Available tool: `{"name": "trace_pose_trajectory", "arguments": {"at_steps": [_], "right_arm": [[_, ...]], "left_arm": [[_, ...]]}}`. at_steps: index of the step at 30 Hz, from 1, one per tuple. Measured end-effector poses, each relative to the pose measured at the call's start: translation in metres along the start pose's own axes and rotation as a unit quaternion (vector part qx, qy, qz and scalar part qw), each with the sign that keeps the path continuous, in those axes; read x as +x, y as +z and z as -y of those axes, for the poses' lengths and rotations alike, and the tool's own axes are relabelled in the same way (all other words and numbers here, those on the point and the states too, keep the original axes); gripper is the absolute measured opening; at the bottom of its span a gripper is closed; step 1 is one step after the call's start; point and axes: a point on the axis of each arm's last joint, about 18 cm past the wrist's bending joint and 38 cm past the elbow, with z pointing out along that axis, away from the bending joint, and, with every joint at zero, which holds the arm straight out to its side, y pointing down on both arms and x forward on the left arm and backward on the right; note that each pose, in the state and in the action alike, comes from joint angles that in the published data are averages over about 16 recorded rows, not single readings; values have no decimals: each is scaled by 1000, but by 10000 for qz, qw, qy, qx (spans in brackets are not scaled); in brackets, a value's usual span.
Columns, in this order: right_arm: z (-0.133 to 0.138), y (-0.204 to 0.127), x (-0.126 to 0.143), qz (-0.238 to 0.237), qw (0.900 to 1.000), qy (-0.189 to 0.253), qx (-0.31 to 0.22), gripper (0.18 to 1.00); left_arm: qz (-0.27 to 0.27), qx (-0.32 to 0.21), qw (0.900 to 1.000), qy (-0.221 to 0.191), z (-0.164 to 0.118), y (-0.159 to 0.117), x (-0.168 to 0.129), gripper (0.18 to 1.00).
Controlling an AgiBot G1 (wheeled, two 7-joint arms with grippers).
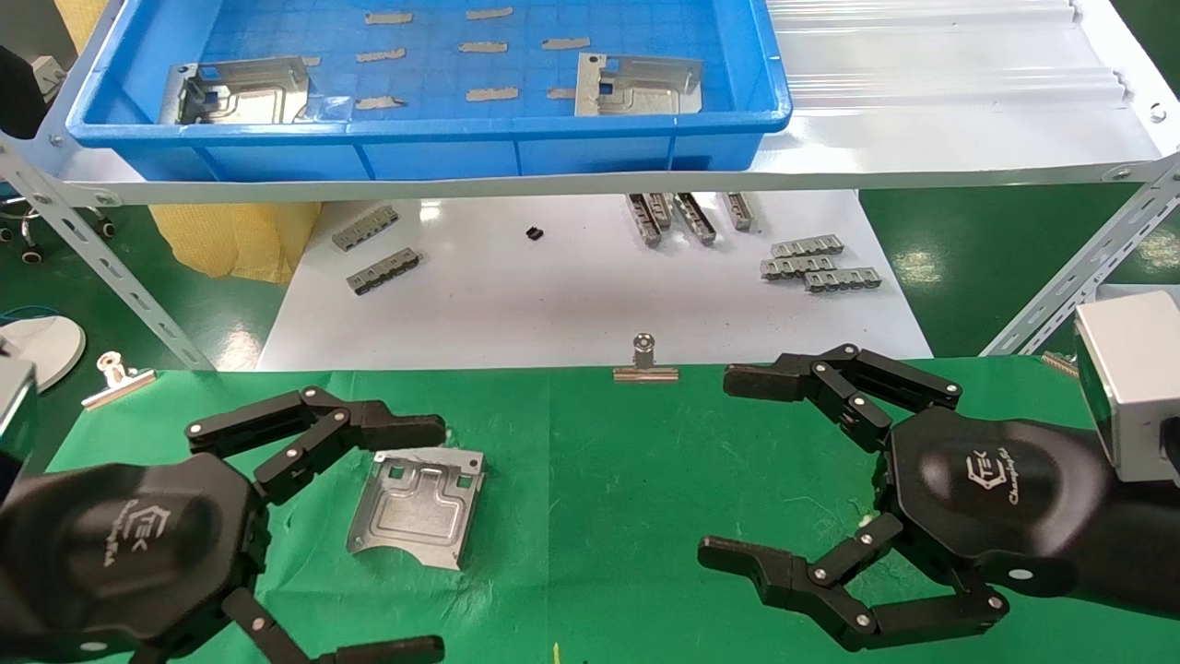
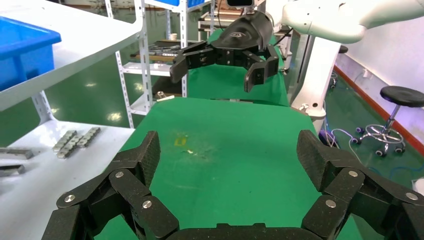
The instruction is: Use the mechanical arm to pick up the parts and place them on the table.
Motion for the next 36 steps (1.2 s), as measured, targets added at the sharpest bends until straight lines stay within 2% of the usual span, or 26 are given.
{"name": "trace_pose_trajectory", "arguments": {"at_steps": [36], "right_arm": [[0,0,0,-1,10000,1,0,1000]], "left_arm": [[34,-6,10000,-19,-1,-1,-3,1001]]}}
